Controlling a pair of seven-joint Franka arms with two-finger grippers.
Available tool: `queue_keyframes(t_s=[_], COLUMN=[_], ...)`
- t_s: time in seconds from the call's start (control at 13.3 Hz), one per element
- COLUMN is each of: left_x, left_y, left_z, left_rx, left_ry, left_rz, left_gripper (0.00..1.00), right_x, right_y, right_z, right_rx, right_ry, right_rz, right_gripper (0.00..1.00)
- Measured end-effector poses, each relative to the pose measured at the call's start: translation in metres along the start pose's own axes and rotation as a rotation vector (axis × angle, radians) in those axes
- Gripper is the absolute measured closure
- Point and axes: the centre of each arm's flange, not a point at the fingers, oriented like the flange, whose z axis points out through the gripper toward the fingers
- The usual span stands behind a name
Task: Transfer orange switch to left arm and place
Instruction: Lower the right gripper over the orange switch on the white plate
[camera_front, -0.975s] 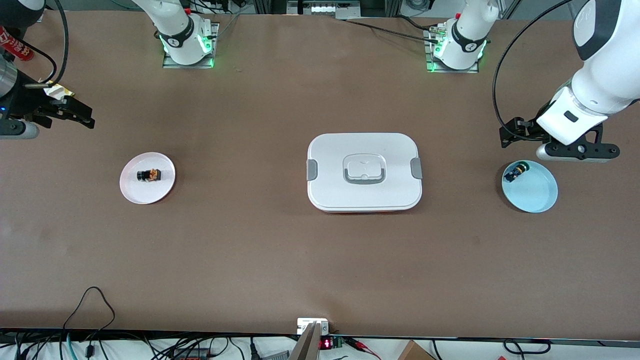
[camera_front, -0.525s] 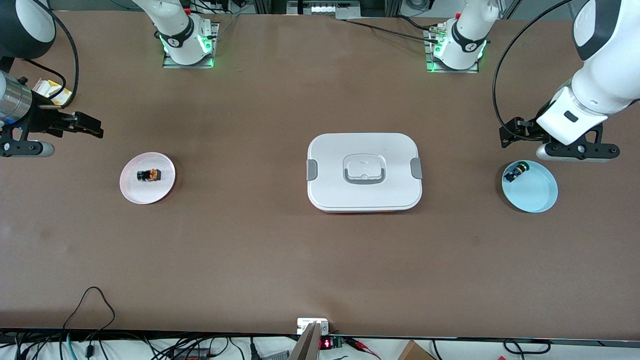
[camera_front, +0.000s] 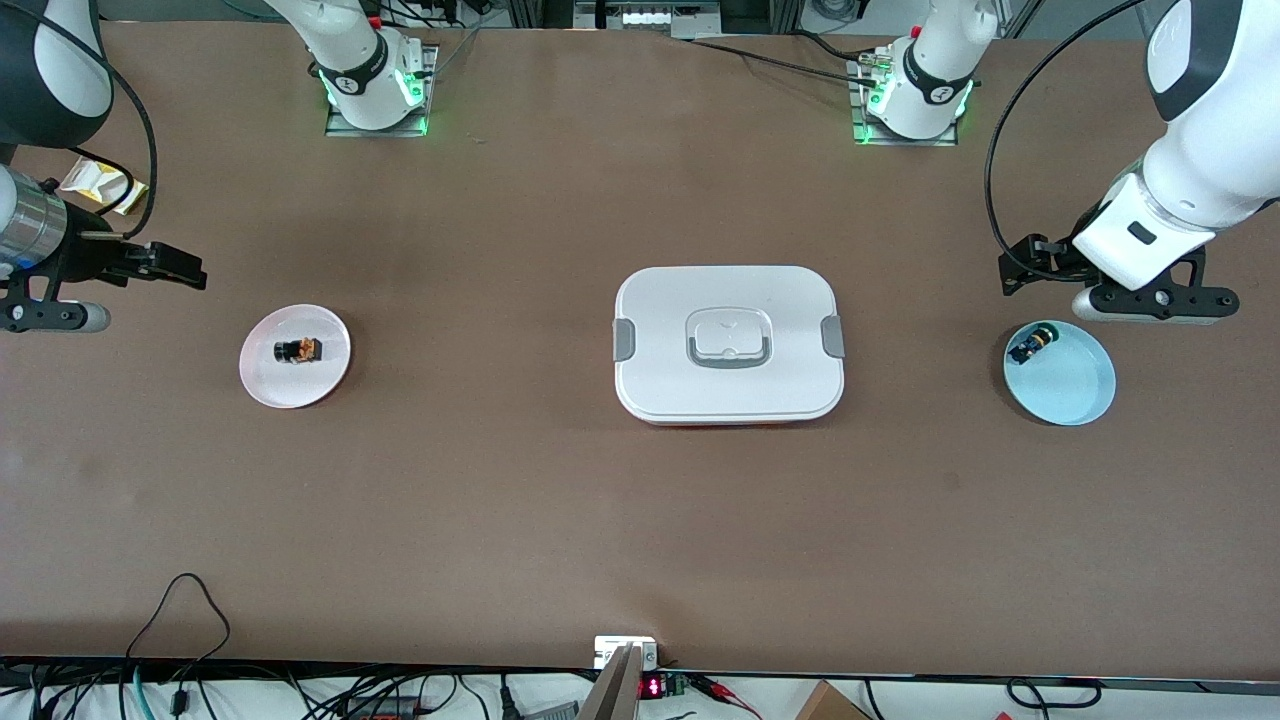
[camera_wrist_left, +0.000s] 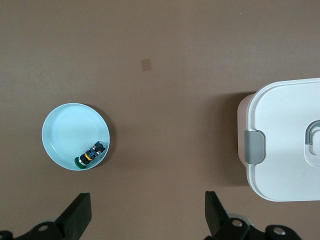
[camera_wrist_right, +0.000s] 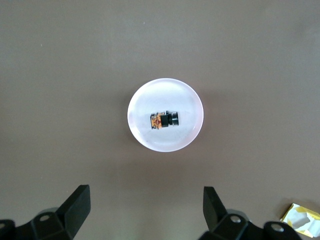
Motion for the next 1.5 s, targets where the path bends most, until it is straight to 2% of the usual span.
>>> queue_keyframes(t_s=[0.15,0.3,0.82,1.12,1.5], left_x=[0.0,0.0,0.0,0.0,0.0], left_y=[0.0,0.0,0.0,0.0,0.0], left_z=[0.0,0.0,0.0,0.0,0.0], left_rx=[0.0,0.0,0.0,0.0,0.0], left_ry=[0.0,0.0,0.0,0.0,0.0], left_rz=[0.0,0.0,0.0,0.0,0.0], left_gripper=[0.0,0.0,0.0,0.0,0.0], right_x=[0.002,0.003,0.027,0.032,0.022], right_y=[0.0,-0.001,-0.003,-0.001,-0.005], right_z=[-0.002,0.0,0.057,0.111,0.173], right_rx=[0.0,-0.001,-0.009,-0.096,-0.095], right_ry=[0.021,0.021,-0.041,-0.026,0.019], right_rz=[0.0,0.001,0.036,-0.009,-0.038], right_gripper=[0.0,0.0,0.0,0.0,0.0])
